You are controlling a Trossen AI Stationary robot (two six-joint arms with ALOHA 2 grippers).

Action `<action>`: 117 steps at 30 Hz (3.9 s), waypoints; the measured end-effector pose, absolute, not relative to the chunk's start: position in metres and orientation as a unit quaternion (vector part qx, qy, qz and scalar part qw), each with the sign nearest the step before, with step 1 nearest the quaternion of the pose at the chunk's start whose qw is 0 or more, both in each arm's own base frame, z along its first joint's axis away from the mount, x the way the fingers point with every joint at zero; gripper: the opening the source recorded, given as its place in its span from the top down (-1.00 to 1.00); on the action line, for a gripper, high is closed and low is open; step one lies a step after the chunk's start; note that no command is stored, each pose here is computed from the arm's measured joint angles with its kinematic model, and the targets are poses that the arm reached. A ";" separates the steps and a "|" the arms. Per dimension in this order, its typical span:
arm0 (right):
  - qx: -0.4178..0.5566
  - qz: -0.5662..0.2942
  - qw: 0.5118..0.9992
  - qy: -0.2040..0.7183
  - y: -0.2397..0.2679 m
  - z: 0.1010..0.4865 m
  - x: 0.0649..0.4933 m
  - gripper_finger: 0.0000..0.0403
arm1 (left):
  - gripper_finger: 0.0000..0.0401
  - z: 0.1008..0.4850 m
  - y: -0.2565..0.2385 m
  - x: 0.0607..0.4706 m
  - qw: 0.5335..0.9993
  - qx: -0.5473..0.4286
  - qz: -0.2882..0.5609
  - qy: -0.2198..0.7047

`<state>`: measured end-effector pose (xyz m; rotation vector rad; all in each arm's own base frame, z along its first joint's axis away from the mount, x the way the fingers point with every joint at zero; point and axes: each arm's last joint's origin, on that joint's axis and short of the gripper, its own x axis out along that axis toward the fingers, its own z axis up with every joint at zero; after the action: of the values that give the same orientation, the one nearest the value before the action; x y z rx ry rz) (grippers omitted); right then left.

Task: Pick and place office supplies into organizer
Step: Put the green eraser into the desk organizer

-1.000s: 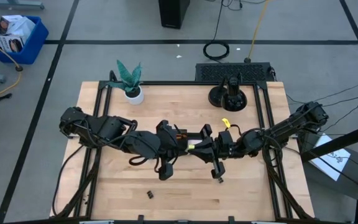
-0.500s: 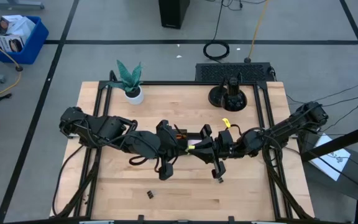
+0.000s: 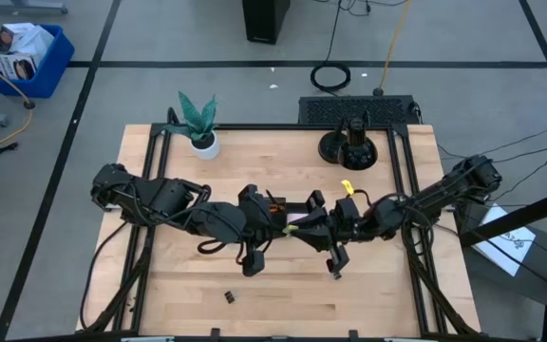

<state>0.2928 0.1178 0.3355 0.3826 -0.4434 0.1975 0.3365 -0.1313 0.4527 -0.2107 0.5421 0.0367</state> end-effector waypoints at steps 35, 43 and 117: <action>0.175 0.055 0.937 -0.298 0.089 0.350 0.292 0.40 | 1.00 0.409 -0.156 0.305 0.885 -0.120 0.093 0.439; 0.169 0.048 0.935 -0.309 0.085 0.357 0.287 0.41 | 1.00 0.347 -0.164 0.314 0.847 -0.108 0.089 0.513; 0.147 0.003 0.945 -0.293 0.067 0.357 0.291 0.46 | 1.00 0.208 -0.071 0.388 0.785 0.028 0.097 0.611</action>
<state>0.2907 0.0670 0.3572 0.2998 -0.5970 0.0059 0.3878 -0.0705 0.2080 0.0600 1.3186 0.2098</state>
